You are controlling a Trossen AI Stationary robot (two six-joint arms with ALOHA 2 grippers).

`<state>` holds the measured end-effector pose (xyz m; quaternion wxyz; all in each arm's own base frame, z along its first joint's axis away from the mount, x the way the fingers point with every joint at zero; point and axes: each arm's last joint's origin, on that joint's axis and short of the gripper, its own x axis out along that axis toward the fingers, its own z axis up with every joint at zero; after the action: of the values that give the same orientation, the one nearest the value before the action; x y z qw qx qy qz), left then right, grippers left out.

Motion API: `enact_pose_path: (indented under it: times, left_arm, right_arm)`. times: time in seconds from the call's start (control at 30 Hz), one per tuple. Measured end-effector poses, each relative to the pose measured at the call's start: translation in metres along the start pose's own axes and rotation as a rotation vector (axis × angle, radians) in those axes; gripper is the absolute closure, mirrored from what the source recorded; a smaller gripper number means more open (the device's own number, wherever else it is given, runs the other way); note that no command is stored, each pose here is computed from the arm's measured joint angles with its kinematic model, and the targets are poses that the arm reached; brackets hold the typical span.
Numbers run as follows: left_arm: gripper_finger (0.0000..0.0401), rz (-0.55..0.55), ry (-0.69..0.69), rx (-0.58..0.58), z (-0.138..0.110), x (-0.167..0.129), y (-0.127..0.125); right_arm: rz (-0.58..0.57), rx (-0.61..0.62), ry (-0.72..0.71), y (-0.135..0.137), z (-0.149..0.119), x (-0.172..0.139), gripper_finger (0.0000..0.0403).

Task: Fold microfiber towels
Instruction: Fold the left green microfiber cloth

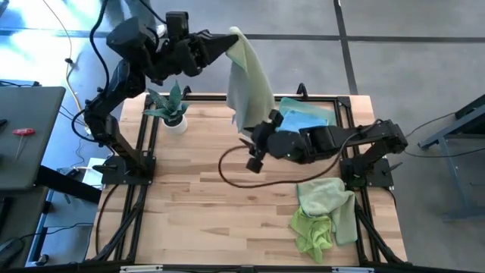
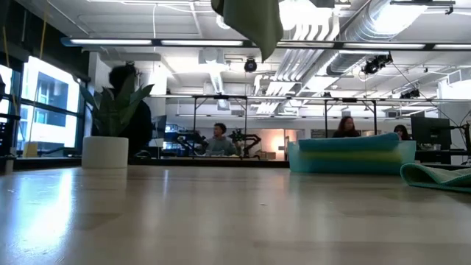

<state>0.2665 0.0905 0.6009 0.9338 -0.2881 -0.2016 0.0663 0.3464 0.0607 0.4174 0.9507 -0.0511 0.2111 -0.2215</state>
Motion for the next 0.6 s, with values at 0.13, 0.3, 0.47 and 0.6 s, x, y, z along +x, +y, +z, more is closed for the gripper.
enact_pose_path:
  times: [0.13, 0.3, 0.47, 0.6]
  left_arm:
    - [0.04, -0.015, 0.018, 0.013, -0.001, 0.001, 0.0]
    - [0.04, -0.02, 0.022, 0.026, -0.001, 0.001, 0.0]
    - [0.04, -0.035, 0.034, 0.02, -0.002, 0.001, 0.0]
    - [0.04, -0.037, 0.036, 0.018, -0.002, 0.001, -0.001]
  right_arm:
    - [-0.027, -0.059, -0.008, 0.001, 0.001, -0.018, 0.0256]
    - [-0.036, 0.075, -0.076, -0.003, 0.01, -0.021, 0.0256]
    - [-0.08, 0.18, -0.101, -0.008, 0.012, -0.006, 0.0256]
    - [-0.032, 0.201, -0.088, -0.008, 0.011, 0.001, 0.0257]
